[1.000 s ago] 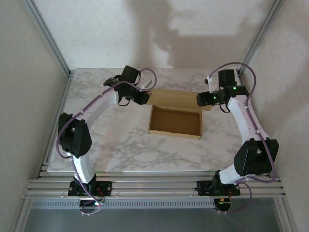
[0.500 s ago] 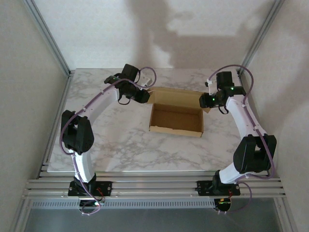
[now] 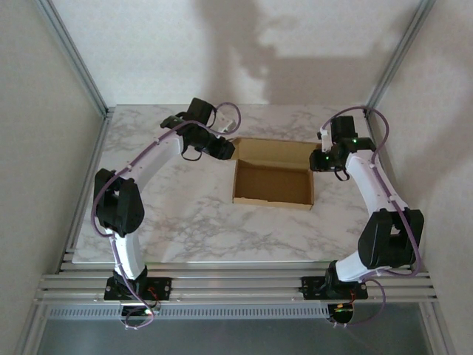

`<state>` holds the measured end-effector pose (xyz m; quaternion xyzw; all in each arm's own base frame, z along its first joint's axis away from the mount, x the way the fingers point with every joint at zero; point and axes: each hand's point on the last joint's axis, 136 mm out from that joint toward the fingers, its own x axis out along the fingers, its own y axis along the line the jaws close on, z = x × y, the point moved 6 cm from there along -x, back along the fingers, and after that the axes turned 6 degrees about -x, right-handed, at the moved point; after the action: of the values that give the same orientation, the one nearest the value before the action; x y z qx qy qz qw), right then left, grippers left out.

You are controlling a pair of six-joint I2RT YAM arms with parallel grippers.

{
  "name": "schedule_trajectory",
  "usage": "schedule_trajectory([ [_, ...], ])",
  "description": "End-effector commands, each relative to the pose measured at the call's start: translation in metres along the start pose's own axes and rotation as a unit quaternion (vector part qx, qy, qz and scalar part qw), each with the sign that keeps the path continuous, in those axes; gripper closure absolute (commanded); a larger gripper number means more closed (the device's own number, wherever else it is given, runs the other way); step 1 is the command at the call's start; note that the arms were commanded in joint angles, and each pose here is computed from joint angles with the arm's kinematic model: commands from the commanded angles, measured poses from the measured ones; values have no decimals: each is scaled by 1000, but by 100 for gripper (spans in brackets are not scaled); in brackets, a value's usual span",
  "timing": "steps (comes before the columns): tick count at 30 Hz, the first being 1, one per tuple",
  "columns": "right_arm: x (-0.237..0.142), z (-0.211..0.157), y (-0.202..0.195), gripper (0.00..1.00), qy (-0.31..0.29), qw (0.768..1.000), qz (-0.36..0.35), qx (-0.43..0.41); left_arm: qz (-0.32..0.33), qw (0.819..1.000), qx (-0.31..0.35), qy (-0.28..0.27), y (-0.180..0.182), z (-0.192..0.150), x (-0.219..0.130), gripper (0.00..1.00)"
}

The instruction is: Fold the paper box

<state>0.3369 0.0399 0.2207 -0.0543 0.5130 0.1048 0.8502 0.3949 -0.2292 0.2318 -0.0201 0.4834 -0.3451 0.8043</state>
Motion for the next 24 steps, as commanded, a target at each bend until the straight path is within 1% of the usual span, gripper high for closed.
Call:
schedule_trajectory([
  [1,-7,-1,2,66,-8,1000,5,10,-20,1000,7,-15,-12,10,-3,59],
  [9,-16,5,5,77,-39,999,7,15,-21,999,-7,-23,-14,15,-2,65],
  [13,-14,5,5,84,-41,999,3,15,-26,999,-13,-27,-17,17,-2,70],
  [18,-10,4,11,86,-41,999,1,8,-29,999,-17,-25,-21,13,3,73],
  [24,-10,1,19,89,-52,998,-11,15,-9,999,-26,-39,-26,4,6,75],
])
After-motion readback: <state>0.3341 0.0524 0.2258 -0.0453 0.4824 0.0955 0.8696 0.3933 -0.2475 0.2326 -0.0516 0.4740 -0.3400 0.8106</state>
